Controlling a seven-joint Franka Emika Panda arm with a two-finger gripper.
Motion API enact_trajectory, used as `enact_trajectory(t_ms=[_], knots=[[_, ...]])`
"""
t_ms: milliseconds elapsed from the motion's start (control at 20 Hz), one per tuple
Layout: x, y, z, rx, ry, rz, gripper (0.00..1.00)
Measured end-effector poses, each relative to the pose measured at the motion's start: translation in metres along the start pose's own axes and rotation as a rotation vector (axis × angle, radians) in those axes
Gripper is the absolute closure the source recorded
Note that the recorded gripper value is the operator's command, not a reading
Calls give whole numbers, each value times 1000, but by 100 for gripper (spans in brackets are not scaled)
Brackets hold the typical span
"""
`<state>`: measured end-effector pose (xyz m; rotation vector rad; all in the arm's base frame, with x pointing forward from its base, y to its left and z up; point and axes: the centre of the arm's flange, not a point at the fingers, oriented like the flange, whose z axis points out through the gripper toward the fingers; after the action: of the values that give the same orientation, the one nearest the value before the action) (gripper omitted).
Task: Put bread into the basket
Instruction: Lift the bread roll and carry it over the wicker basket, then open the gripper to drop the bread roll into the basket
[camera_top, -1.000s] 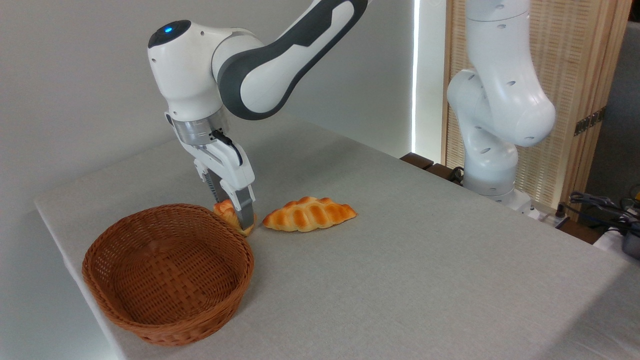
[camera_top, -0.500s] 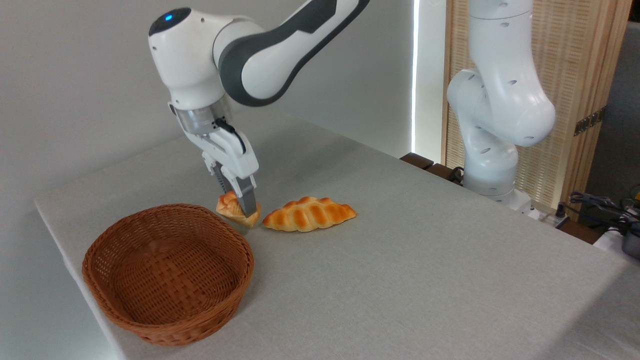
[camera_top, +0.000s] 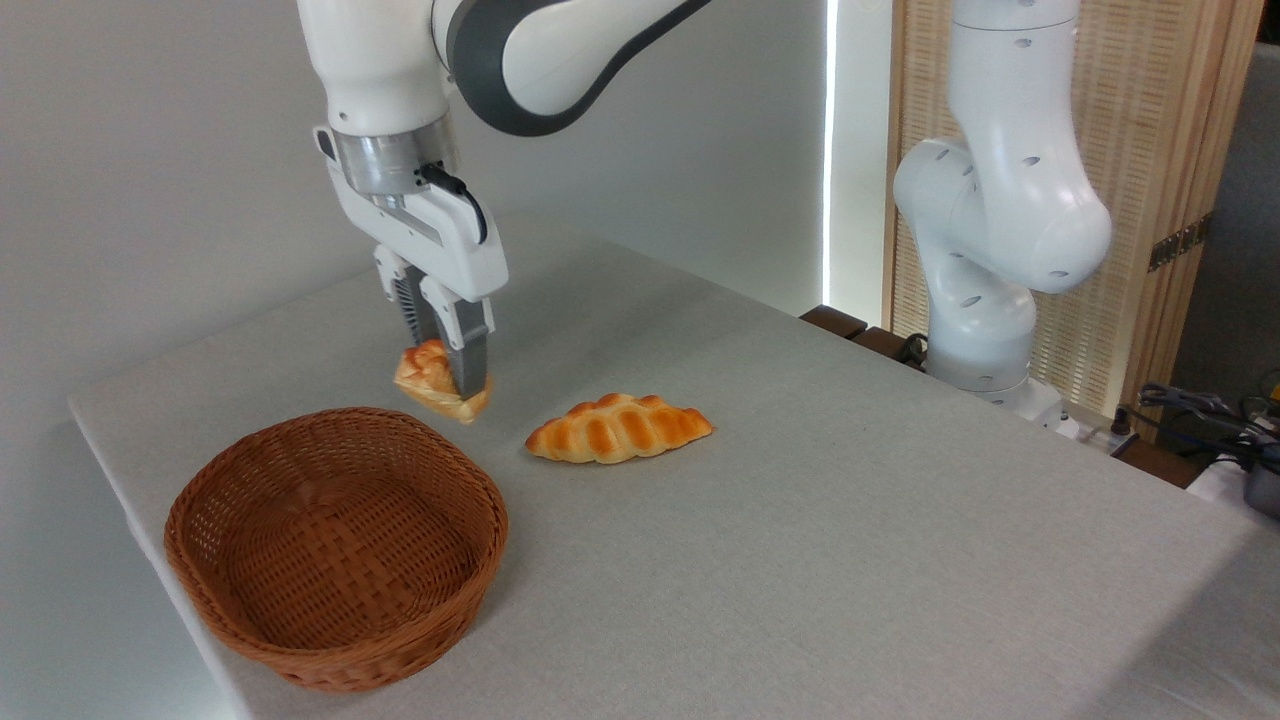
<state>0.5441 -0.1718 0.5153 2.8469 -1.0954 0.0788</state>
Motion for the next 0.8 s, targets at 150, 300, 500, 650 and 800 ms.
enact_trajectory(t_ms=[150, 300, 500, 650, 800], knots=[[3, -22, -14, 47, 88, -17, 0], [13, -33, -7, 82, 150, -25, 0], [20, -39, 11, 84, 148, -27, 0], [21, -39, 12, 84, 147, -27, 0], [22, -37, 13, 83, 147, -24, 0]])
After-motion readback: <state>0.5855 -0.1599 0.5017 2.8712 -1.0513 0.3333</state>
